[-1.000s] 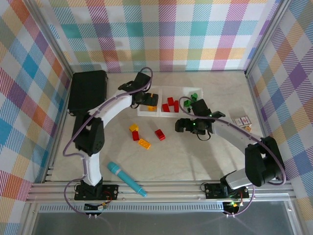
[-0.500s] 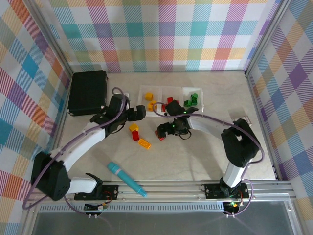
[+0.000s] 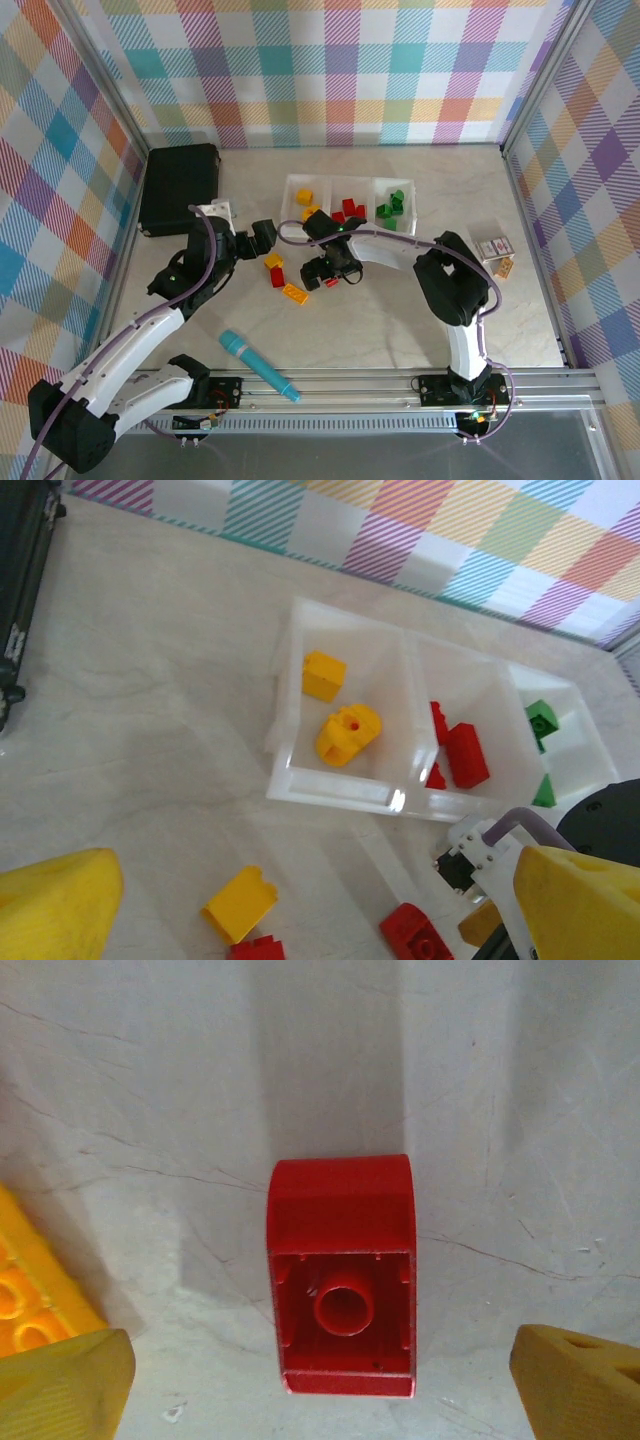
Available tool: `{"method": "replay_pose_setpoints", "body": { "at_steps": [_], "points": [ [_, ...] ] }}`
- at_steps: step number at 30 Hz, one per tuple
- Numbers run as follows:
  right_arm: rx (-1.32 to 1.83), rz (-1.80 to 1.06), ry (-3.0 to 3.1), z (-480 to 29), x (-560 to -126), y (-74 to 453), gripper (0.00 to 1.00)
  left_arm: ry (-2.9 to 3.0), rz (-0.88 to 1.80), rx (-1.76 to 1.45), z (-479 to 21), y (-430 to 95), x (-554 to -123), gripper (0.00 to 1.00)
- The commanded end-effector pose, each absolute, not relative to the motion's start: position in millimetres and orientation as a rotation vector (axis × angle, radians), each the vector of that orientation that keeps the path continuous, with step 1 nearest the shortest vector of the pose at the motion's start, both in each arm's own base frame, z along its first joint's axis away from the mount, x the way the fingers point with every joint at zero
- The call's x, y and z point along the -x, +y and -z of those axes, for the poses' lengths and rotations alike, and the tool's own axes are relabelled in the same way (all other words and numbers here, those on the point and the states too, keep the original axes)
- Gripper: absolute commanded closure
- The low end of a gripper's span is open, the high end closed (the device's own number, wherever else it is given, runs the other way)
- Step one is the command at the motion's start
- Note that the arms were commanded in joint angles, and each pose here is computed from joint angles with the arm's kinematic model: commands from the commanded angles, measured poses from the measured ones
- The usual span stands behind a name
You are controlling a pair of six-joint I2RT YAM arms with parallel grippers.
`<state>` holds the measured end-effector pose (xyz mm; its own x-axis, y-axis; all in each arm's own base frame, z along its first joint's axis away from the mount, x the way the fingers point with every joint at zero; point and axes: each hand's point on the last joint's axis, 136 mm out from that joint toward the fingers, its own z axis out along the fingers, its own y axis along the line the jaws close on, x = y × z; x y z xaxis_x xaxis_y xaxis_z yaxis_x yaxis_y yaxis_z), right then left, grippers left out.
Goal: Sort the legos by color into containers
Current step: Pick up the lego from the center of the table.
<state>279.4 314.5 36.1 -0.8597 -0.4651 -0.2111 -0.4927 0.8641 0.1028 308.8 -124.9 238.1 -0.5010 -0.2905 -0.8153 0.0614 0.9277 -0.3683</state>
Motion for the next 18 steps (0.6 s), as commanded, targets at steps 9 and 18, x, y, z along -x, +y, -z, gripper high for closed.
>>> {"method": "replay_pose_setpoints", "body": {
  "at_steps": [9, 18],
  "points": [
    [0.842, -0.036, 2.851, -26.9, -279.8, 311.7, 0.01, 2.086, 0.392, 0.169, -221.1, -117.4, -303.9, 0.00],
    [0.849, -0.038, 2.837, -25.7, -285.9, 317.3, 0.06, 2.089, 0.375, 0.182, -217.5, -112.5, -300.0, 0.00]
  ]
}}
